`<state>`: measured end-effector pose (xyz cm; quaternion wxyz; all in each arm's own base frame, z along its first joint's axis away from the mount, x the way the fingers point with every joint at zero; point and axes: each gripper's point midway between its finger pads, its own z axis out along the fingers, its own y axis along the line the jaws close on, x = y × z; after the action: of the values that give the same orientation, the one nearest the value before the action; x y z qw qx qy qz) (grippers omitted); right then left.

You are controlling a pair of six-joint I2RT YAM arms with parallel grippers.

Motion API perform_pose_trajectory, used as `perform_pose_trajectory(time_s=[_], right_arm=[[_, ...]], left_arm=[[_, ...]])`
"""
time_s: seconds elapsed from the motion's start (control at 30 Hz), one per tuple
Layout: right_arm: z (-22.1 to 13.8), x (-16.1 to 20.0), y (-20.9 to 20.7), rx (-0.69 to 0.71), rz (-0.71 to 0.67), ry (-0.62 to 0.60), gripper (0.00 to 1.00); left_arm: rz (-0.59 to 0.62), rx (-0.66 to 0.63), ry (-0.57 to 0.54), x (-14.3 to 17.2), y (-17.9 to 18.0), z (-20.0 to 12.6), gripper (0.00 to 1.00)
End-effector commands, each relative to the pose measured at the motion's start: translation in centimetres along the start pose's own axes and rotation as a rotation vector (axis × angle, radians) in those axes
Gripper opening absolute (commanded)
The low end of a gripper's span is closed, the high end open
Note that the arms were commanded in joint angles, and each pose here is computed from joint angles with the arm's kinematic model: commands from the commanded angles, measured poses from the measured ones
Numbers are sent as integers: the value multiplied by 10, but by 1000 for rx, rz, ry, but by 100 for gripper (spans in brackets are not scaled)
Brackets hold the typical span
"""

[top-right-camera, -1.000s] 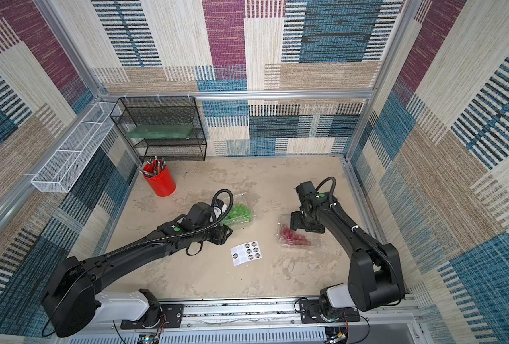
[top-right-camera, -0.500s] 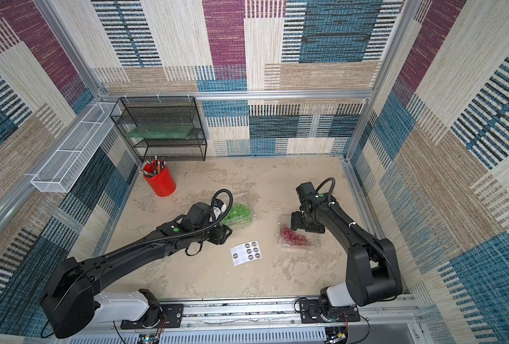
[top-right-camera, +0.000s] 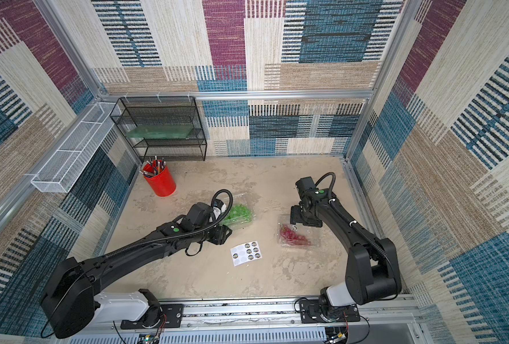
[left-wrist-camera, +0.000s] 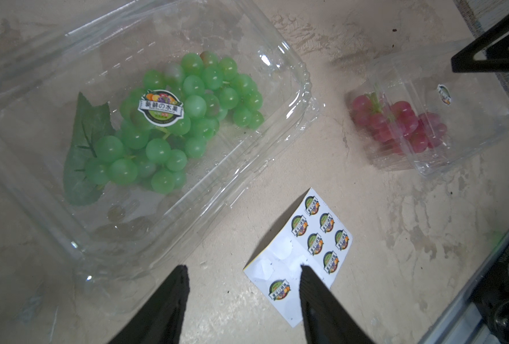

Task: Label fruit boxes
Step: Stick the label on the fruit box.

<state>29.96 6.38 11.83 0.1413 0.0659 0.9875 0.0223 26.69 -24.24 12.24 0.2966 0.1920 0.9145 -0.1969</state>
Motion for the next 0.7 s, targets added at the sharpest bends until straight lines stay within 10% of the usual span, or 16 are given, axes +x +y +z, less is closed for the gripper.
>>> perform_pose_trajectory(time_s=[0.0,0.27,0.67], right_arm=[[-14,2,5,-35,13,-4,64],[-6,20,26,-158,4,47,31],[19,26,22,-123,-11,92,17]], left_arm=[[-2,0,-23,-6,0,-1,62],[-1,5,-17,-5,-2,0,62],[-4,-2,-18,-4,0,-1,62]])
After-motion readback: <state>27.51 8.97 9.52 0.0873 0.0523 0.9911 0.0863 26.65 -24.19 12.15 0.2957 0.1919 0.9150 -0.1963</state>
